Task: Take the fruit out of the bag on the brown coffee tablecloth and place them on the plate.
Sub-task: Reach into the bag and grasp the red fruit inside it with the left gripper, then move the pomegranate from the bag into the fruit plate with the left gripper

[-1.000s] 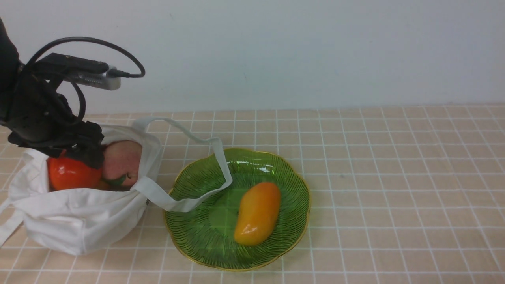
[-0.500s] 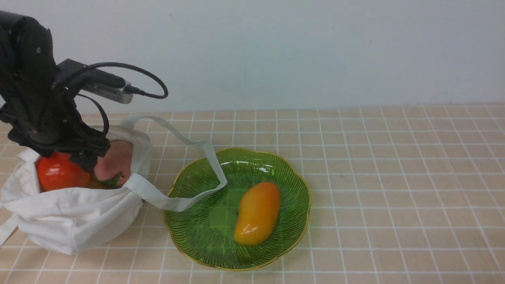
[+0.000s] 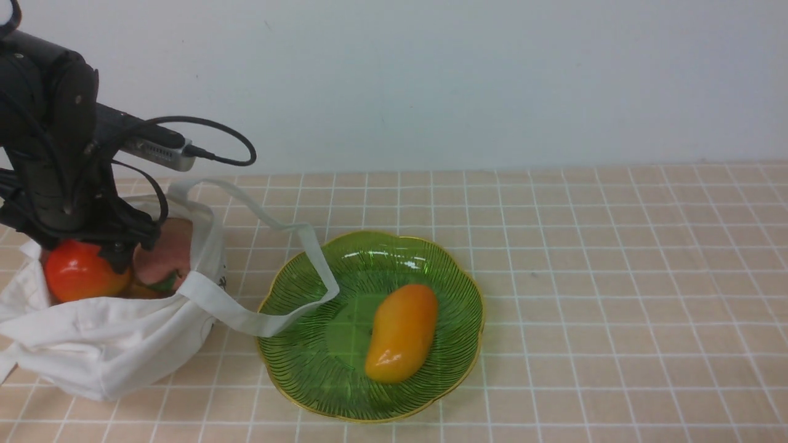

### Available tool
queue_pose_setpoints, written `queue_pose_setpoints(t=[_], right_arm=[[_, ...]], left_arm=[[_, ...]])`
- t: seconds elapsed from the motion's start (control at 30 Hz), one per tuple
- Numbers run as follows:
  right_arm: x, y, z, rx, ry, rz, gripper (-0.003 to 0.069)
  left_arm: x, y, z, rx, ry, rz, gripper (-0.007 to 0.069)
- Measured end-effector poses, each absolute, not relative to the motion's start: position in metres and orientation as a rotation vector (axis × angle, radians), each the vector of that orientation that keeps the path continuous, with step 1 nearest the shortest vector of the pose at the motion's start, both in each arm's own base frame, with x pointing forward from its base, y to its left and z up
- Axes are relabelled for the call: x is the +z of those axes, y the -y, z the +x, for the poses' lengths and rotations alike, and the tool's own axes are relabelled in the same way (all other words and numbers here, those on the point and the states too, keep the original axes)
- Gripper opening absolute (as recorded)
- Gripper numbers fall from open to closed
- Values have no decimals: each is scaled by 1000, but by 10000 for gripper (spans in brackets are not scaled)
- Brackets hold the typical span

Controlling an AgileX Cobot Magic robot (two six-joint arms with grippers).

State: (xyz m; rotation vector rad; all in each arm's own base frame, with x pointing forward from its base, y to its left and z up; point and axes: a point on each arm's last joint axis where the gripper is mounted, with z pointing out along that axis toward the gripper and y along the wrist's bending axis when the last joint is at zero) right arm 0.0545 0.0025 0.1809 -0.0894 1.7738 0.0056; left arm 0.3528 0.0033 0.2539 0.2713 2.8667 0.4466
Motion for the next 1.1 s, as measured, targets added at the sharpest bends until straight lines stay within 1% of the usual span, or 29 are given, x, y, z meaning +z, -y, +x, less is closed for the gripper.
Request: queue_pose_setpoints(t=[0.07, 0.2, 0.27, 0.47, 0.6, 0.7, 0.8, 0.9, 0.97, 1.03, 1.1], right_arm=[[181, -3, 54, 6, -1774, -89, -15], [181, -3, 54, 6, -1774, -89, -15], [181, -3, 54, 6, -1774, -89, -15], [181, -3, 54, 6, -1774, -89, -15], [181, -3, 54, 6, -1774, -89, -15], [181, -3, 54, 6, -1774, -89, -15], [181, -3, 54, 6, -1774, -89, -15], [181, -3, 54, 6, -1774, -89, -15], [181, -3, 54, 6, -1774, -89, -15], [181, -3, 54, 6, -1774, -89, -15], [181, -3, 54, 6, -1774, -89, -15]], left_arm=[[252, -4, 353, 447, -2875, 265, 571], [238, -6, 355, 468, -2949, 190, 566], [235, -6, 356, 473, -2964, 159, 531], [235, -6, 357, 471, -2965, 141, 527], [241, -5, 354, 446, -2953, 127, 527], [257, 0, 348, 363, -2916, 90, 527], [287, 7, 334, 250, -2840, 48, 527], [311, 11, 321, 161, -2778, 25, 527], [319, 14, 316, 101, -2760, 18, 527], [328, 20, 309, -2, -2736, 23, 527], [332, 23, 306, -55, -2725, 34, 527]])
